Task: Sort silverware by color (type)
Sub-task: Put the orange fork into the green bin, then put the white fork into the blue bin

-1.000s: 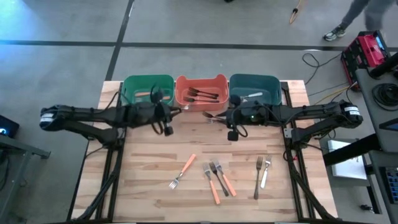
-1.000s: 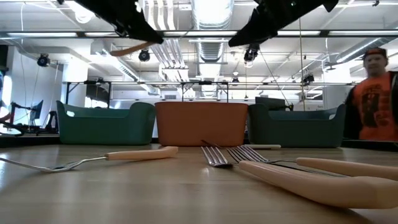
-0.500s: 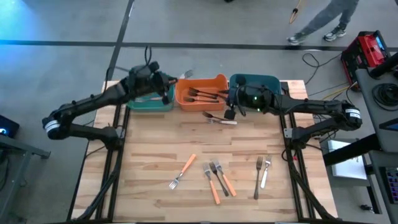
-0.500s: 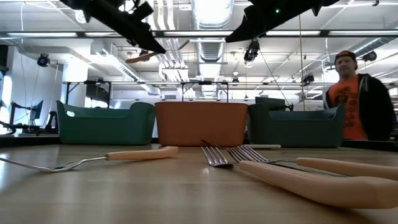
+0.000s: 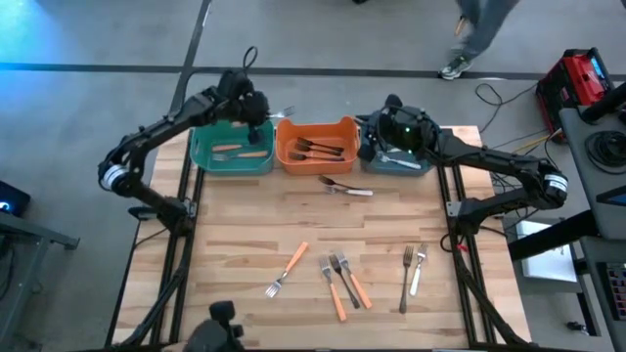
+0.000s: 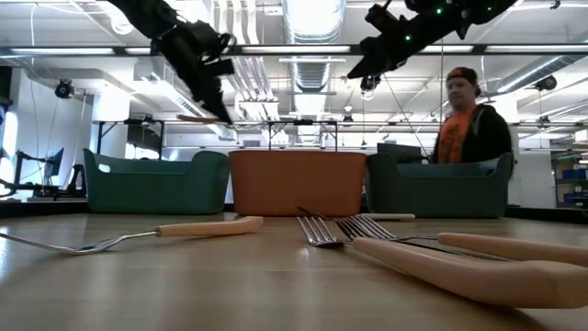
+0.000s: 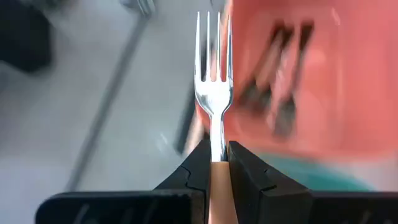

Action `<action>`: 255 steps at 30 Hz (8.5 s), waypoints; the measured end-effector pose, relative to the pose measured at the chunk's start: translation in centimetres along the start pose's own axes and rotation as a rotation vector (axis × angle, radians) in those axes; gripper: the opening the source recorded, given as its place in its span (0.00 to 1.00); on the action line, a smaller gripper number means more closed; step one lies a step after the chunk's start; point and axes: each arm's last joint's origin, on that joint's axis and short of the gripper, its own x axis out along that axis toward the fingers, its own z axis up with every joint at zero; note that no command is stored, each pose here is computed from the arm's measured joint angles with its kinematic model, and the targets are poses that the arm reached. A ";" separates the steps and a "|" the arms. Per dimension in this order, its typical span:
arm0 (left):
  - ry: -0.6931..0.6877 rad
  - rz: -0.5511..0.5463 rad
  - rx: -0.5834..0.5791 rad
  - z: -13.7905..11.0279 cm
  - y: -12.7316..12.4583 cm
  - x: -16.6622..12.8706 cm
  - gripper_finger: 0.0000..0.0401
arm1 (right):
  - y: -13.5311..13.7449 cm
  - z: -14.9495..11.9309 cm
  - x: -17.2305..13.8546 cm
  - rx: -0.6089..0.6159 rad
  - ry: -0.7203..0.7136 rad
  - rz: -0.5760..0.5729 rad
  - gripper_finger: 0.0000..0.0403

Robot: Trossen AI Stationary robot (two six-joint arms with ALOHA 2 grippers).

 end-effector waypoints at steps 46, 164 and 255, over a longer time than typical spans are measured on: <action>0.733 -0.236 -0.028 -7.6 -1.1 6.2 0.06 | 0.0 -0.7 0.0 0.085 0.059 0.016 0.09; -0.795 0.001 -0.161 -3.7 -14.1 -6.2 0.09 | 12.3 -5.2 4.3 -0.055 0.736 0.432 0.09; -0.785 -0.002 -0.158 -3.7 -14.1 -6.1 0.09 | 17.0 -10.3 8.2 -0.043 0.848 0.473 0.33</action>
